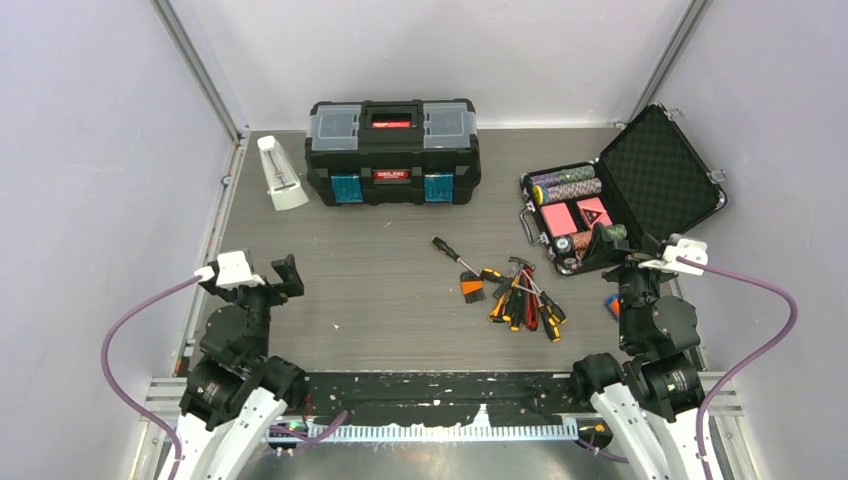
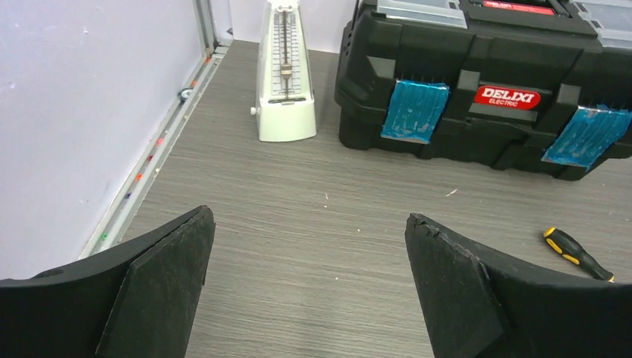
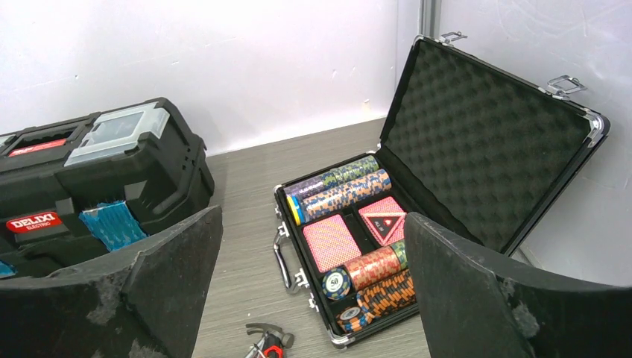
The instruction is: Pack the tool kit
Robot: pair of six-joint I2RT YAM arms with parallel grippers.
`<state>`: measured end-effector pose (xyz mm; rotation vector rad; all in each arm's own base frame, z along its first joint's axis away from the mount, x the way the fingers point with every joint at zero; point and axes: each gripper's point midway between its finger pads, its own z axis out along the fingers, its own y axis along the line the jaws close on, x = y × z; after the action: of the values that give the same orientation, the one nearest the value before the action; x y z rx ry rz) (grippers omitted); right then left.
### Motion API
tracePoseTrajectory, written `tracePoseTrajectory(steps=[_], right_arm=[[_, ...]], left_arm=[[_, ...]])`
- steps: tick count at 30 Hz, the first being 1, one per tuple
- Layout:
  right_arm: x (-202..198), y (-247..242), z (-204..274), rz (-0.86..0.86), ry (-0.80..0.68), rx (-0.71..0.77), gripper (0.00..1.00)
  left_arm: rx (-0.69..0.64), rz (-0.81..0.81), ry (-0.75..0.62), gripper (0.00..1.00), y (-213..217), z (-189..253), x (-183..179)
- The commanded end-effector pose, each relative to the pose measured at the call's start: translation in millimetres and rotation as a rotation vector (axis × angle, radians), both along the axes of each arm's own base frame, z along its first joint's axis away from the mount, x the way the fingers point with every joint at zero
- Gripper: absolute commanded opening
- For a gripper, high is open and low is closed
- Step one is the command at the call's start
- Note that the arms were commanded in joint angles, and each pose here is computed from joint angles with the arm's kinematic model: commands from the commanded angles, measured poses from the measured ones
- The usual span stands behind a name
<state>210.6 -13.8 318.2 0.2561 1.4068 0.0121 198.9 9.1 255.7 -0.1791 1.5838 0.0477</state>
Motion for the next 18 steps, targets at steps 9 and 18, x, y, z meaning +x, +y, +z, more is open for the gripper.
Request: tracePoseTrajectory(steps=[9, 18], right_arm=[[23, 28, 7, 0.116, 0.077, 0.012, 0.95], [83, 103, -2, 0.412, 0.284, 0.049, 0.95]], left_arm=[[-0.006, -0.218, 0.071, 1.0, -52, 25, 26], [-0.075, -0.349, 0.168, 1.0, -103, 70, 71]])
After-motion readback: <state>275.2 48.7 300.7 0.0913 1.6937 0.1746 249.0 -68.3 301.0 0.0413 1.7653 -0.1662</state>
